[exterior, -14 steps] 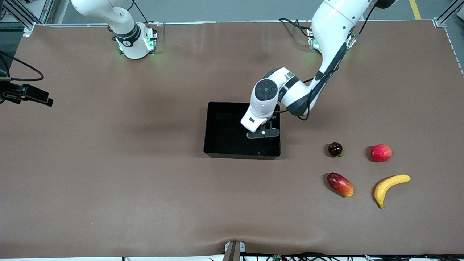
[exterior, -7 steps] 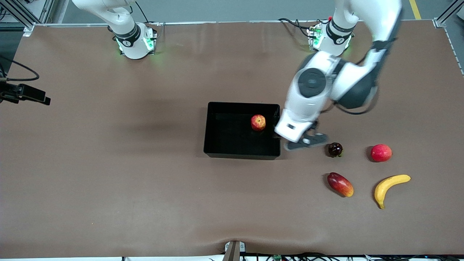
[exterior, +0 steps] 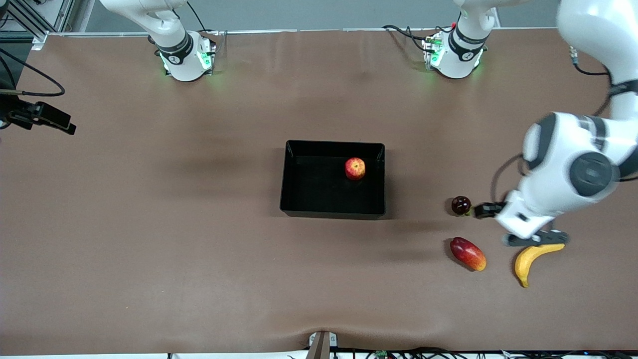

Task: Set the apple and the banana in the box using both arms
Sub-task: 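Move the left gripper to the yellow banana and grasp it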

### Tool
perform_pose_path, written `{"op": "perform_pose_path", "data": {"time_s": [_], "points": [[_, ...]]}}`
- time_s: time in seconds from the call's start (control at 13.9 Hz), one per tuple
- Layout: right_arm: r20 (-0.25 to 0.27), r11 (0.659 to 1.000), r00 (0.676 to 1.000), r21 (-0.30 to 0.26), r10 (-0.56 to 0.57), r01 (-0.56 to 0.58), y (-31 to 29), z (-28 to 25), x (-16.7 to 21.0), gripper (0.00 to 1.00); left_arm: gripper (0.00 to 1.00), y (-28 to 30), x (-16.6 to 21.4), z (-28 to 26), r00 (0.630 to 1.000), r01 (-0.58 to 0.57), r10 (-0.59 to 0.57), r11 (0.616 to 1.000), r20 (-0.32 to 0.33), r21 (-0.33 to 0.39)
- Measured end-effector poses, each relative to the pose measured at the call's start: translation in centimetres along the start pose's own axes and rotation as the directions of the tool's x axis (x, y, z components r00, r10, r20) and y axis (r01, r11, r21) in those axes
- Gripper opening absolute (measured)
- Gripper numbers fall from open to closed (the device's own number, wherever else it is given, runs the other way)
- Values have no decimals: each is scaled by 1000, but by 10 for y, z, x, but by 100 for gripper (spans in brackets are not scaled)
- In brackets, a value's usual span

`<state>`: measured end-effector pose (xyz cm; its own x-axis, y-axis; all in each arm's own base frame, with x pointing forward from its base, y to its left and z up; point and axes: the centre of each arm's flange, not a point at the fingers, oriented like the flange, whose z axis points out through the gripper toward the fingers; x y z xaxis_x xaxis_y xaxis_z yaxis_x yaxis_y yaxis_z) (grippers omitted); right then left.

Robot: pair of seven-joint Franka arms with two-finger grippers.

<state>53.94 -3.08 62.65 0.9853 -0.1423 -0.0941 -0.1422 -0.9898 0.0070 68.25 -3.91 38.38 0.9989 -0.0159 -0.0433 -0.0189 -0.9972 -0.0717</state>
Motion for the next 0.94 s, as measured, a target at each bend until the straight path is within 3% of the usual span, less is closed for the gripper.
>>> {"op": "perform_pose_path", "data": {"time_s": [0.22, 0.5, 0.65, 0.94], "points": [[-1, 1000, 1000, 2, 6, -6, 4, -1, -5, 100, 100, -68, 13, 36, 991, -129, 128, 991, -31, -18], [-3, 1000, 1000, 0, -5, 5, -2, -2, -6, 100, 100, -117, 32, 109, 946, -297, 293, 955, -139, -3], [-4, 1000, 1000, 0, -8, 8, -4, -2, -6, 100, 100, -132, 36, 147, 914, -369, 364, 930, -178, 5], [-15, 1000, 1000, -1, -9, 9, -4, -3, -5, 100, 100, -144, 36, 191, 878, -444, 439, 896, -191, 20]]}}
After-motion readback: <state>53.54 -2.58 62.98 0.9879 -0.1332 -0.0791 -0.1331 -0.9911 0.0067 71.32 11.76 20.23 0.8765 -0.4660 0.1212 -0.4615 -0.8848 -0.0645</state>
